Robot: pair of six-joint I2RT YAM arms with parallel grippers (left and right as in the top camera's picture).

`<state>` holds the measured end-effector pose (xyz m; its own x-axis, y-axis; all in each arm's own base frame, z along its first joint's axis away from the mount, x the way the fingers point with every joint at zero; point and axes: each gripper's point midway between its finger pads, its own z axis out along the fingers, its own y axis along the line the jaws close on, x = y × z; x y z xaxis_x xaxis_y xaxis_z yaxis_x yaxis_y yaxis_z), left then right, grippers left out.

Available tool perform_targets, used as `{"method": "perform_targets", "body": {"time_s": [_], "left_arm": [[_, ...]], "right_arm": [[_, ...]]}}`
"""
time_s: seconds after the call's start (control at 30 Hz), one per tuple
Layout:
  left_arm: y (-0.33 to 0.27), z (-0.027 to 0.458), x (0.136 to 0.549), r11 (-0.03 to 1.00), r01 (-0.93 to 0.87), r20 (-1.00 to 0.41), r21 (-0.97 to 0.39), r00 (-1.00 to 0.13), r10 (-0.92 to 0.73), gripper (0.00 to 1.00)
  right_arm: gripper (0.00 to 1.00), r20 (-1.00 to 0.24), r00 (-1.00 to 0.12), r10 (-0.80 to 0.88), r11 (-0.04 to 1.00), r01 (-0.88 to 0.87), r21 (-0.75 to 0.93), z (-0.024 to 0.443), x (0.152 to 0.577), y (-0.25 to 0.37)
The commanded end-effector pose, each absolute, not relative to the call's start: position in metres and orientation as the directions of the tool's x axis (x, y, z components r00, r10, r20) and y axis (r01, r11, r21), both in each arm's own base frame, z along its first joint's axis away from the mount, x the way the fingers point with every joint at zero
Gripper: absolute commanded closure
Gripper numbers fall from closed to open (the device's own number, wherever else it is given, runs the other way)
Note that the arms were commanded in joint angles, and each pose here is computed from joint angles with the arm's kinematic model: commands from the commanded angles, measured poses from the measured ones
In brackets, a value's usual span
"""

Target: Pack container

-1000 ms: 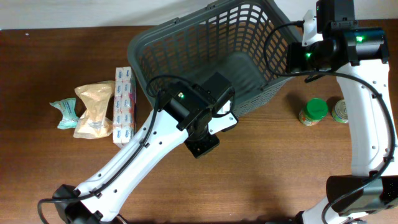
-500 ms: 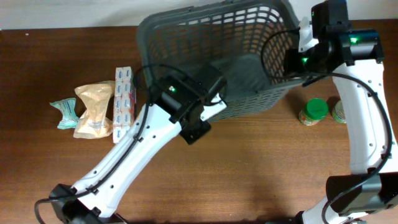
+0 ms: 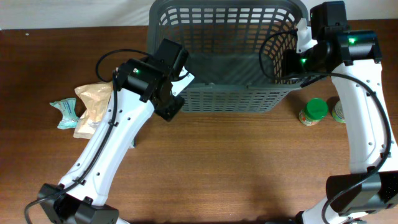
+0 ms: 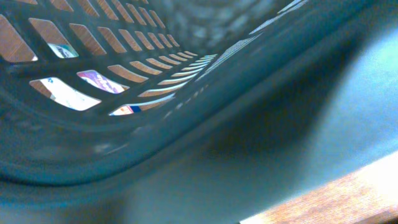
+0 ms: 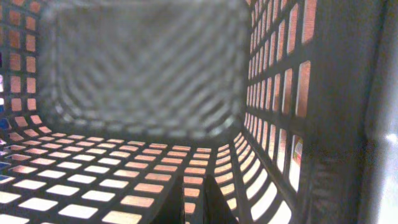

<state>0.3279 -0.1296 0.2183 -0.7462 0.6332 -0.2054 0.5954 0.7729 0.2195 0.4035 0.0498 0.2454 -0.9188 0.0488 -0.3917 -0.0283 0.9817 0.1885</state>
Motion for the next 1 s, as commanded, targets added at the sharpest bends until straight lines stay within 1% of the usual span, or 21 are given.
{"method": "perform_targets", "body": {"time_s": [0.0,0.03,0.1,0.13,0.17,0.2,0.23,0.3,0.37,0.4,0.5,0.6,0.7,0.73,0.87,0.97], "left_arm": [[-0.126,0.230,0.328,0.780,0.581,-0.222,0.231,-0.749,0.624,0.98],[-0.125,0.235,0.326,0.781,0.581,-0.222,0.232,-0.750,0.623,0.98],[-0.123,0.254,0.322,0.787,0.570,-0.254,0.236,-0.746,0.616,0.98],[-0.123,0.268,0.321,0.793,0.560,-0.290,0.242,-0.738,0.609,0.98],[-0.120,0.292,0.323,0.808,0.532,-0.362,0.252,-0.723,0.588,0.98],[-0.115,0.306,0.326,0.828,0.496,-0.409,0.262,-0.720,0.561,0.98],[-0.099,0.331,0.332,0.870,0.400,-0.486,0.287,-0.722,0.492,0.98],[-0.075,0.356,0.339,0.912,0.267,-0.565,0.310,-0.720,0.403,0.98],[-0.049,0.374,0.345,0.936,0.164,-0.627,0.311,-0.705,0.332,0.97],[-0.036,0.379,0.348,0.944,0.120,-0.645,0.308,-0.703,0.300,0.94],[0.003,0.379,0.353,0.951,0.012,-0.651,0.308,-0.727,0.219,0.94],[0.038,0.376,0.356,0.948,-0.081,-0.646,0.308,-0.749,0.145,0.93],[0.059,0.373,0.357,0.943,-0.135,-0.644,0.303,-0.759,0.098,0.91],[0.062,0.371,0.358,0.945,-0.140,-0.642,0.295,-0.762,0.088,0.89],[0.063,0.364,0.362,0.958,-0.126,-0.633,0.259,-0.771,0.069,0.88],[0.063,0.357,0.364,0.958,-0.120,-0.614,0.260,-0.786,0.068,0.88]], "right_arm": [[0.96,-0.458,-0.889,0.019,0.967,-0.100,0.234,0.261,0.414,0.063],[0.96,-0.501,-0.865,0.003,0.959,-0.139,0.247,0.276,0.418,0.068],[0.96,-0.575,-0.818,0.007,0.957,-0.163,0.242,0.308,0.424,0.070],[0.96,-0.605,-0.796,0.012,0.957,-0.166,0.236,0.322,0.426,0.069],[0.96,-0.660,-0.751,0.036,0.965,-0.145,0.217,0.349,0.429,0.062],[0.96,-0.671,-0.738,0.069,0.972,-0.102,0.212,0.356,0.430,0.056],[0.96,-0.697,-0.703,0.143,0.979,-0.002,0.203,0.373,0.431,0.039],[0.96,-0.722,-0.659,0.212,0.976,0.103,0.193,0.387,0.432,0.016],[0.96,-0.728,-0.629,0.272,0.962,0.190,0.194,0.390,0.432,-0.009],[0.96,-0.724,-0.622,0.299,0.953,0.231,0.195,0.388,0.432,-0.023],[0.96,-0.684,-0.633,0.363,0.925,0.333,0.183,0.366,0.434,-0.065],[0.96,-0.629,-0.663,0.407,0.906,0.378,0.188,0.336,0.447,-0.089],[0.96,-0.575,-0.711,0.404,0.914,0.340,0.222,0.307,0.464,-0.085],[0.96,-0.551,-0.731,0.403,0.915,0.320,0.245,0.294,0.473,-0.081],[0.96,-0.472,-0.780,0.411,0.908,0.300,0.293,0.244,0.502,-0.074],[0.96,-0.448,-0.794,0.410,0.901,0.276,0.334,0.230,0.512,-0.067]]}}
